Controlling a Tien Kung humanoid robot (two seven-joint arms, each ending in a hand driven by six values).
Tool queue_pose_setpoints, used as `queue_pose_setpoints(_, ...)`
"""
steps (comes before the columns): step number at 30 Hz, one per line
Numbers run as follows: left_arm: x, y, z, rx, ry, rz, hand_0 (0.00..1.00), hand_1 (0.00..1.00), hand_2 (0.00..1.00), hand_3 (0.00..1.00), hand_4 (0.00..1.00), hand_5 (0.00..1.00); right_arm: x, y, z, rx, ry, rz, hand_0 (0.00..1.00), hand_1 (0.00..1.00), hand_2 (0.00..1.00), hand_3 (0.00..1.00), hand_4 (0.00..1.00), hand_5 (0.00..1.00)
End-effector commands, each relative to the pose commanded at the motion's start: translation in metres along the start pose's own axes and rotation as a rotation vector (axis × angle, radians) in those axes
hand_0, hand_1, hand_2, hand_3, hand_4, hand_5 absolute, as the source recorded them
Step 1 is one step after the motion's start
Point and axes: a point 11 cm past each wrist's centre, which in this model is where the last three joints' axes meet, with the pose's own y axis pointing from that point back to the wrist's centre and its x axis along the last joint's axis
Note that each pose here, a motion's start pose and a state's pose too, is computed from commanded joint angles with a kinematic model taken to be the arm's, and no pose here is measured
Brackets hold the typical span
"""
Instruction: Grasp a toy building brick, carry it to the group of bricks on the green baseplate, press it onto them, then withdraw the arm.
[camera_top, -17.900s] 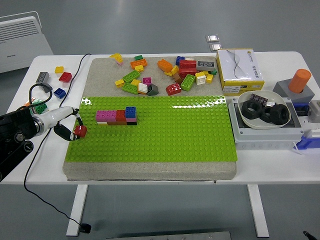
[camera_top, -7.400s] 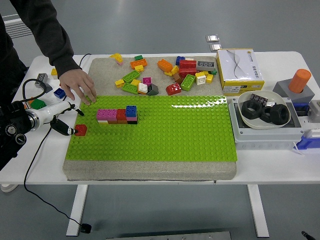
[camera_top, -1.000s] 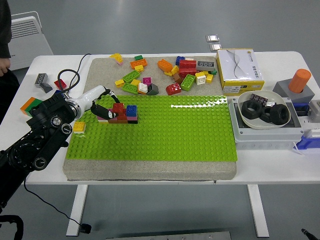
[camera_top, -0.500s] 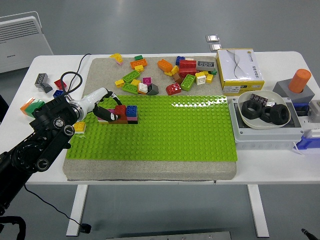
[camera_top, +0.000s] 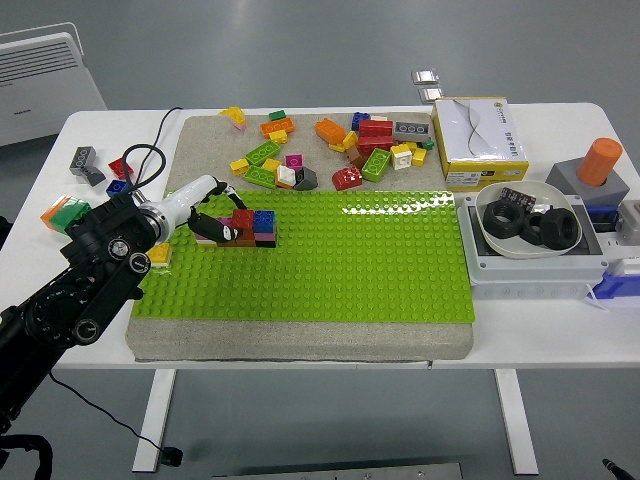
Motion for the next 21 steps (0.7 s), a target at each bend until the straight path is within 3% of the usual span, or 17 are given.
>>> queue_pose_setpoints(21,-0.0022,-0.0009,-0.0007,-0.005,0.005,0.0,0.928,0.963,0.939,0.522,0.52,0.002,0.0002,0.0,0.0,0.0,-0.002,0.0,0.517,0.615,0.718,0.804,0.895,0.96)
